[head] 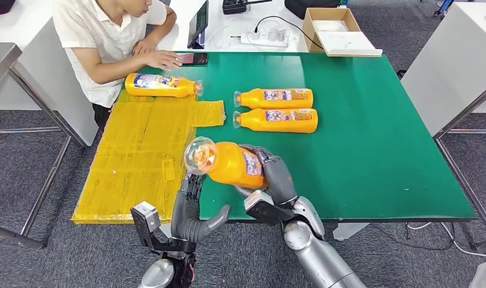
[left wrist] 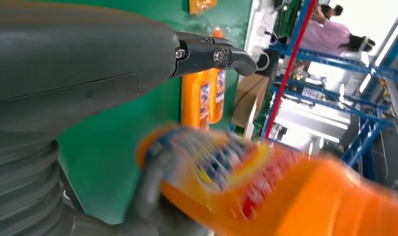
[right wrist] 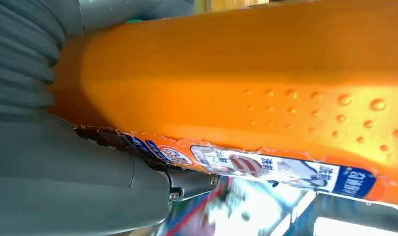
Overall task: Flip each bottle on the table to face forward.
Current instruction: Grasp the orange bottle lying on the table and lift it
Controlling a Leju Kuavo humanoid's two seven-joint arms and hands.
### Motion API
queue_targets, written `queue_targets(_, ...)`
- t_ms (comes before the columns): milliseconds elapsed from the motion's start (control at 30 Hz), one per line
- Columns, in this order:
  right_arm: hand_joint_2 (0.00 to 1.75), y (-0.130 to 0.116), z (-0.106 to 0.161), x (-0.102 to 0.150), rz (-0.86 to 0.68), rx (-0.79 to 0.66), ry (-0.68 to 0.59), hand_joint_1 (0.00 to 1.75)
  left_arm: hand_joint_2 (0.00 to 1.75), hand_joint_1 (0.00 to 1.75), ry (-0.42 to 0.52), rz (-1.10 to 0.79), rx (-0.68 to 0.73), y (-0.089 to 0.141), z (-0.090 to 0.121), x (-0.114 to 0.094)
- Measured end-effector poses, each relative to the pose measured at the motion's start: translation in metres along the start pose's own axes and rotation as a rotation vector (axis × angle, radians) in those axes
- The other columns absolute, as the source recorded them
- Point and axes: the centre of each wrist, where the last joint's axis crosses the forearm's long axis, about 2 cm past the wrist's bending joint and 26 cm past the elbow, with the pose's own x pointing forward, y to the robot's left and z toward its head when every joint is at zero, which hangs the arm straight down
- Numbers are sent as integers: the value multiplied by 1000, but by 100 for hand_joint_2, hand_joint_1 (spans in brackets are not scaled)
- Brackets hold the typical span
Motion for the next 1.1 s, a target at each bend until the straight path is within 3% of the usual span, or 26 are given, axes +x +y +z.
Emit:
queue_targets(233, 175, 56, 0, 7, -72, 255, 10, 175, 175, 0, -37, 30, -1, -3, -4, 5)
queue_targets(467, 175, 76, -5, 12, -39, 319, 4, 175, 175, 2, 19, 127, 79, 4, -6, 7)
queue_targets(567, 175, 81, -4, 14, -30, 329, 10, 175, 175, 133, 18, 133, 120, 7, -6, 7)
queue_targets(600, 175, 82, -4, 14, -30, 329, 11, 162, 175, 175, 16, 131, 128, 7, -5, 7)
queue_targets(700, 175, 84, -3, 14, -17, 321, 10, 72, 175, 175, 27, 134, 135, 8, -4, 7)
queue_targets(733, 175, 84, -2, 14, -13, 316, 10, 54, 175, 175, 33, 134, 136, 8, -4, 7)
queue_targets(767, 175, 85, -1, 14, -11, 313, 9, 54, 175, 175, 38, 136, 136, 9, -4, 7)
queue_targets(800, 175, 86, 0, 14, -11, 311, 8, 41, 175, 175, 42, 139, 137, 9, -4, 7)
queue_targets(900, 44, 88, 4, 13, -13, 312, 7, 0, 175, 175, 45, 147, 138, 10, -5, 7)
queue_targets(933, 0, 89, 5, 13, -15, 312, 5, 0, 175, 175, 45, 150, 139, 11, -6, 8)
queue_targets(1100, 0, 92, 21, 10, -53, 236, -43, 0, 175, 175, 44, 197, 138, 13, -7, 9)
